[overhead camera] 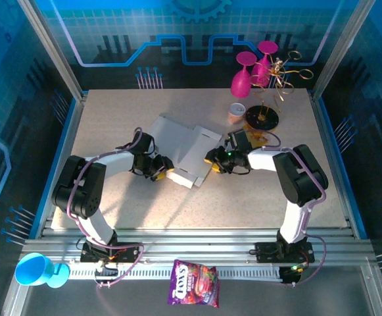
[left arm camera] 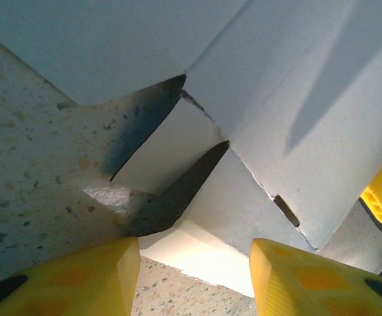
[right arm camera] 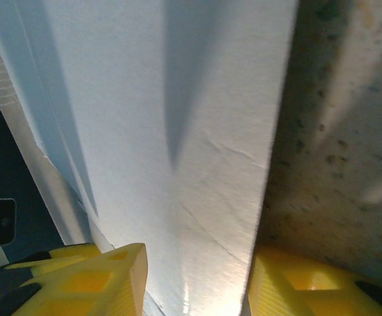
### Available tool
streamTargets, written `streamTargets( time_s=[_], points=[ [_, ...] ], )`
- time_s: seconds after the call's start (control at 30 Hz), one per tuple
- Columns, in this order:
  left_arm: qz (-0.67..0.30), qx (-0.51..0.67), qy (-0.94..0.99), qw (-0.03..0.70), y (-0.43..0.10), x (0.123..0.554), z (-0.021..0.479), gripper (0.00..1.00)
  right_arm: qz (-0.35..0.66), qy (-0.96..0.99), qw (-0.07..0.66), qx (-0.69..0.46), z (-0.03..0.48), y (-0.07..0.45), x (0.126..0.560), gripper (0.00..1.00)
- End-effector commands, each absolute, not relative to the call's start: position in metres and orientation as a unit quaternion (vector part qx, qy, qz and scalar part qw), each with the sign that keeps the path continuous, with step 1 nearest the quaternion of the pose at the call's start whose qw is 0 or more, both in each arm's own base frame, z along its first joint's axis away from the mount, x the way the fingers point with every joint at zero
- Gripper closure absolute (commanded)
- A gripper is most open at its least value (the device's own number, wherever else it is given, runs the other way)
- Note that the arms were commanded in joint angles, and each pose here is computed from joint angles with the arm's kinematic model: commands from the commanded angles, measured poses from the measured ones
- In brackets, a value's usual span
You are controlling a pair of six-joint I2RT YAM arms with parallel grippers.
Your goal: Fold the paper box
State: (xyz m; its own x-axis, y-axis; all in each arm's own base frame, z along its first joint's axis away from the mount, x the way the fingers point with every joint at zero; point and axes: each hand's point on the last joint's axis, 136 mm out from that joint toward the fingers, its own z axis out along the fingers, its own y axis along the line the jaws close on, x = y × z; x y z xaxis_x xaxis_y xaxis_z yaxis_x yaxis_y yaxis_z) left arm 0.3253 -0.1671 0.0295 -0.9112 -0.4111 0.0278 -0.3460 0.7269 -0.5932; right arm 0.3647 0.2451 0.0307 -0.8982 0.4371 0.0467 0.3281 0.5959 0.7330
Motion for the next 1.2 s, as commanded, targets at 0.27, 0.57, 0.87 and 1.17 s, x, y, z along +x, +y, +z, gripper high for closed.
streamTargets(
  time_s=[0.27, 0.57, 0.87, 1.17],
  points=[
    [-0.314, -0.195, 0.928, 0.045, -0.169, 0.324, 0.026, 0.55, 0.474, 0.847, 0.128, 0.202, 0.061, 0.265, 0.384, 0.65],
    [-0.309, -0.203, 0.924, 0.099, -0.161, 0.335, 0.076, 0.44, 0.481, 0.824, 0.184, 0.236, 0.092, 0.251, 0.385, 1.0],
    [-0.274, -0.098, 0.911, 0.293, -0.16, 0.321, 0.241, 0.32, 0.424, 0.828, 0.196, 0.309, 0.169, 0.247, 0.377, 1.0],
    [-0.24, -0.049, 0.88, 0.406, -0.156, 0.299, 0.32, 0.33, 0.345, 0.828, 0.239, 0.372, 0.261, 0.232, 0.36, 1.0]
  ],
)
